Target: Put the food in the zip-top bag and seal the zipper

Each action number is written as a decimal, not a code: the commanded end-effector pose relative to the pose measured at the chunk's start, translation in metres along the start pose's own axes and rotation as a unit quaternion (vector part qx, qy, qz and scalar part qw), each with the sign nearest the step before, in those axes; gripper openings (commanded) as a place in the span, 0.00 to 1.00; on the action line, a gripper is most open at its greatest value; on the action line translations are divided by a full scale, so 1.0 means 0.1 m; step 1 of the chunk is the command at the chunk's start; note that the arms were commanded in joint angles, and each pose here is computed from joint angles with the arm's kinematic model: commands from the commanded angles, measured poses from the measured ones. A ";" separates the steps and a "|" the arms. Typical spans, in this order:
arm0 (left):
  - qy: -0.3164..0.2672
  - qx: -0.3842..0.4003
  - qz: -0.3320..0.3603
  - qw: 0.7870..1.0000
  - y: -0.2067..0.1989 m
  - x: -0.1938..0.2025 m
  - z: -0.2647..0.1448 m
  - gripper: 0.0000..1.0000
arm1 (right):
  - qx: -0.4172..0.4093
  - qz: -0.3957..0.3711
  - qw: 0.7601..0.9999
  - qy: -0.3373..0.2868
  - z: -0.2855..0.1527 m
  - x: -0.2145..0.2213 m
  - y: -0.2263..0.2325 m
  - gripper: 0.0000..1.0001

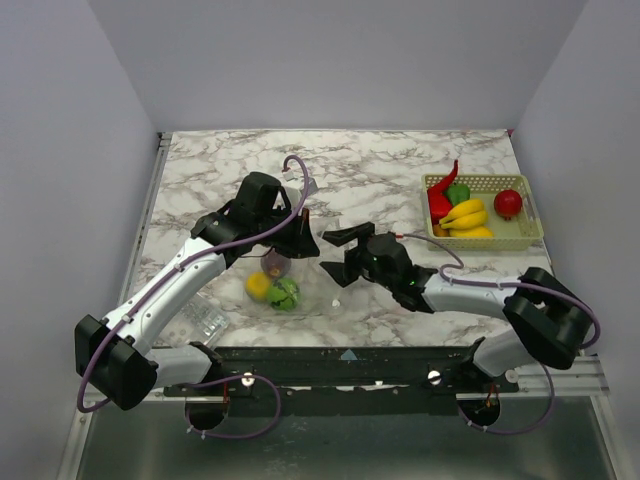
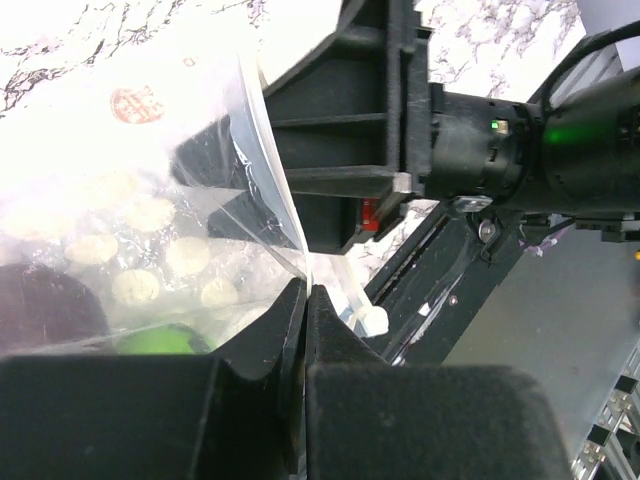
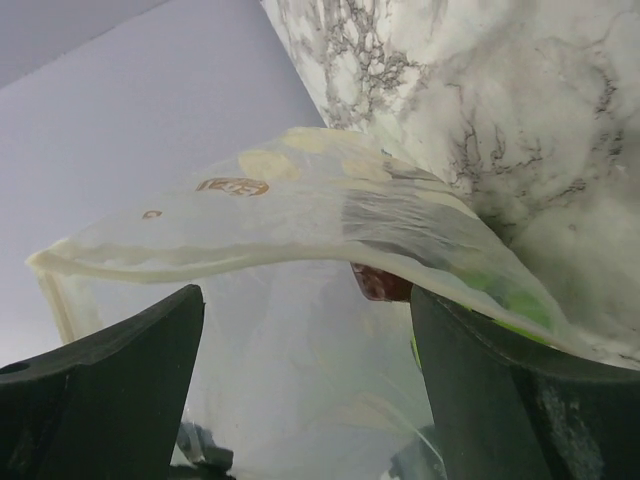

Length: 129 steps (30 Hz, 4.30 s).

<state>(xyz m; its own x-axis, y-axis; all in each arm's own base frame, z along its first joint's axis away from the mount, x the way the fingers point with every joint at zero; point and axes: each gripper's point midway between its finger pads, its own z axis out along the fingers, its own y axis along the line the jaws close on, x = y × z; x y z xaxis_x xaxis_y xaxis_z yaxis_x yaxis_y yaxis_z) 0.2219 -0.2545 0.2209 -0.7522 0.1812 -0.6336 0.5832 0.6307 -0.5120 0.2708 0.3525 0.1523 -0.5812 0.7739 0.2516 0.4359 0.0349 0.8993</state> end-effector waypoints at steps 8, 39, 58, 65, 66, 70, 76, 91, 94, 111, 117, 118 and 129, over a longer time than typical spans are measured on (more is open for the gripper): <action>-0.004 0.005 0.008 1.000 -0.03 -0.02 -0.01 0.00 | 0.047 -0.180 0.982 -0.046 -0.52 -0.35 -0.41 0.70; -0.002 0.018 0.006 1.000 -0.08 -0.02 -0.02 0.00 | 0.282 -0.340 0.834 -0.330 -1.48 -3.87 0.57 0.61; 0.005 0.013 0.003 1.000 -0.04 0.00 0.02 0.00 | 0.245 -0.486 0.796 -0.265 -0.93 -4.22 1.04 0.77; 0.005 0.011 0.004 1.000 -0.04 0.00 0.02 0.00 | 0.228 -0.528 0.772 -0.269 -0.69 -4.40 1.19 0.68; 0.005 0.012 0.005 1.000 -0.04 0.00 0.02 0.00 | 0.231 -0.532 0.769 -0.270 -0.67 -4.41 1.19 0.66; 0.005 0.011 0.004 1.000 -0.04 0.00 0.01 0.00 | 0.255 -0.538 0.755 -0.273 -0.55 -4.46 1.09 0.64; 0.006 0.011 0.004 1.000 -0.04 0.00 0.02 0.00 | 0.295 -0.542 0.734 -0.283 -0.43 -4.52 0.88 0.55; 0.009 0.013 0.002 1.000 -0.04 0.02 0.03 0.00 | 0.381 -0.486 0.664 -0.421 -1.35 -4.51 1.13 0.08; 0.009 0.013 0.002 1.000 -0.04 0.02 0.03 0.00 | 0.392 -0.476 0.648 -0.448 -1.61 -4.44 1.17 0.07; 0.010 0.014 0.001 1.000 -0.04 0.01 0.04 0.00 | 0.108 -0.382 0.886 -0.239 -1.20 -2.74 0.92 0.01; 0.011 0.016 0.001 1.000 -0.05 0.02 0.04 0.00 | 0.017 -0.382 0.909 -0.166 -1.01 -1.87 0.80 0.00; 0.010 0.016 0.001 1.000 -0.05 0.01 0.03 0.00 | 0.005 -0.388 0.906 -0.168 -1.03 -1.77 0.82 0.00; 0.003 0.014 0.002 1.000 -0.05 -0.02 0.02 0.00 | -0.061 -0.449 0.866 -0.211 -0.99 -0.90 0.74 0.00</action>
<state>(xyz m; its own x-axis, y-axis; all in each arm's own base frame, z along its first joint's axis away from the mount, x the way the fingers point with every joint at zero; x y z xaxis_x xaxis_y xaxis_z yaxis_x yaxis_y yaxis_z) 0.2216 -0.2556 0.2159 -0.7636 0.1899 -0.6171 0.5765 0.6310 -0.5192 0.2763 0.2239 0.2242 -0.4775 0.5743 -0.6649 -0.1838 0.6747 0.7148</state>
